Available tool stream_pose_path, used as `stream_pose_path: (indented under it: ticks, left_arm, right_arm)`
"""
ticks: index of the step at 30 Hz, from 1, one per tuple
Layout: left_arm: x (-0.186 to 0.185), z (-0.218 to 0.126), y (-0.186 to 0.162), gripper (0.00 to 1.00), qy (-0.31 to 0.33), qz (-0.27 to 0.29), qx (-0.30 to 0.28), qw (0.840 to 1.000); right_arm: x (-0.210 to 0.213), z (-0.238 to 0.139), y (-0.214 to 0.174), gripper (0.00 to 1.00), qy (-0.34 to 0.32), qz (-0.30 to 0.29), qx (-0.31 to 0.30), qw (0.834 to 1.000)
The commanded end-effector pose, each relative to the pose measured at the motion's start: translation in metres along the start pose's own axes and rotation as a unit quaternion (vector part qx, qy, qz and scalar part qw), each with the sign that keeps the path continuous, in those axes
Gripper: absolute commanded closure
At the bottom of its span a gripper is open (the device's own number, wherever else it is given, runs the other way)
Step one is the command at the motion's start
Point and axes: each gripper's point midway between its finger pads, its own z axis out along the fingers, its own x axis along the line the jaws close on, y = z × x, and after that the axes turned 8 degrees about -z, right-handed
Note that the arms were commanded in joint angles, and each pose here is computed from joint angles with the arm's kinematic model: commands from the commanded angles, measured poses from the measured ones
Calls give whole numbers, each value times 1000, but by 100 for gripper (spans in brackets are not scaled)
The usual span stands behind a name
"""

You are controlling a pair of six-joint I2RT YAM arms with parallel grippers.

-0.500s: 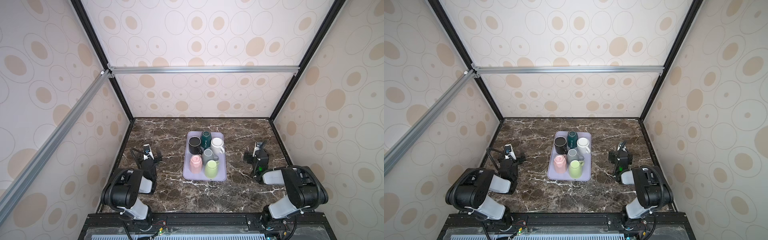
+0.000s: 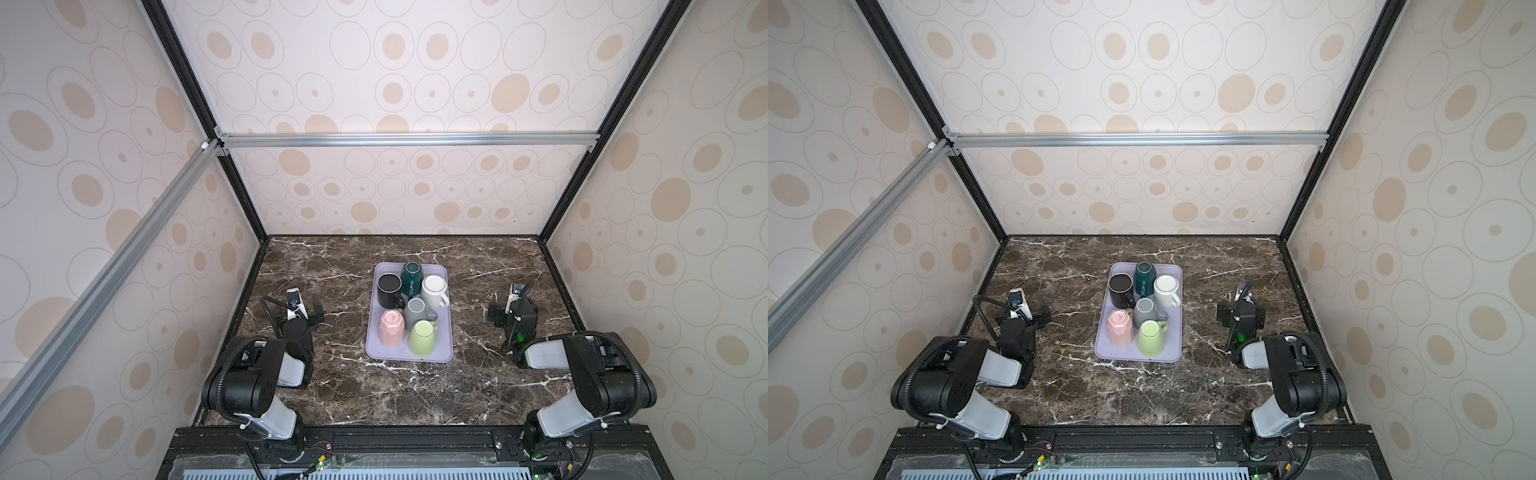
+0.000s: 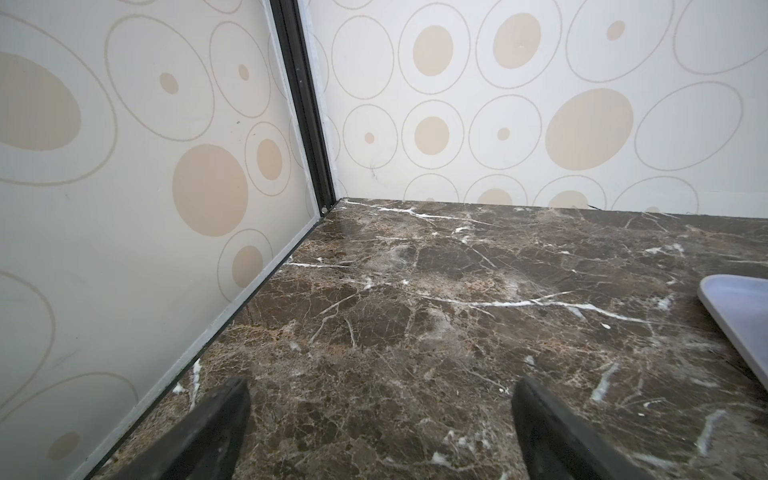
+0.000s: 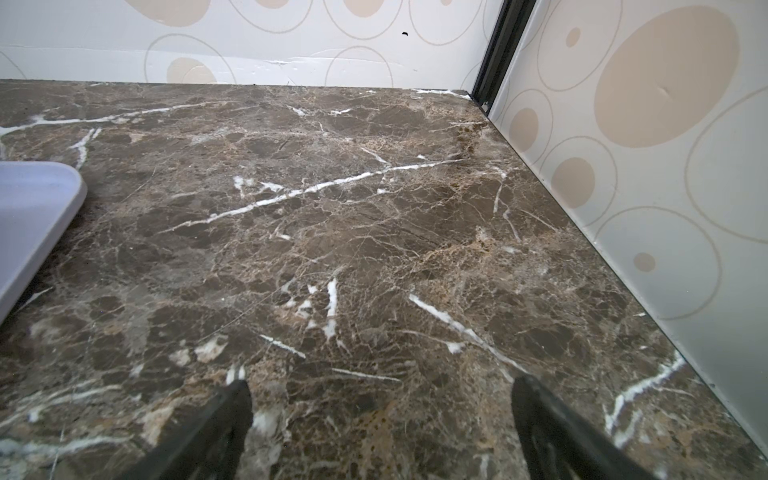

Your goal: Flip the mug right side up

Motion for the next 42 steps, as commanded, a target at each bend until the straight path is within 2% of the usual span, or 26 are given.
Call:
stream_pose_path:
  ticks: [1, 17, 20, 22, 26, 30, 32, 36, 38, 42]
  left_arm:
    - [-1, 2, 8, 2, -7, -10, -15, 1000]
    - [-5, 0, 16, 2, -20, -6, -19, 1000]
    - [-6, 5, 20, 2, -1, 2, 12, 1000]
    - [-6, 7, 23, 2, 11, -9, 28, 1000]
    - [-10, 0, 37, 2, 35, -29, 31, 998]
    - [-31, -7, 58, 2, 50, -15, 51, 997]
    - [-42, -10, 66, 2, 48, -32, 67, 996]
    - [-82, -20, 62, 2, -18, -62, 121, 991]
    - [-96, -34, 54, 2, -40, -57, 139, 988]
    - [-113, -52, 38, 2, -84, -67, 184, 977]
  right_arm:
    - [-2, 1, 13, 0, -2, 10, -16, 1000]
    - [-3, -1, 15, 0, -2, 7, -21, 1000]
    - [-1, -1, 19, 0, 5, 4, -5, 1000]
    - [-1, -1, 26, 0, 3, -5, -18, 1000]
    - [-12, -4, 35, 0, -19, 3, 70, 997]
    - [1, -16, 46, 0, 32, 16, 66, 997]
    - [7, -27, 52, 0, 54, 22, 79, 995]
    - [31, -49, 71, 0, 116, 27, 90, 989]
    - [50, -61, 77, 0, 154, -1, 98, 983]
    - [87, -88, 78, 0, 194, -102, 120, 968]
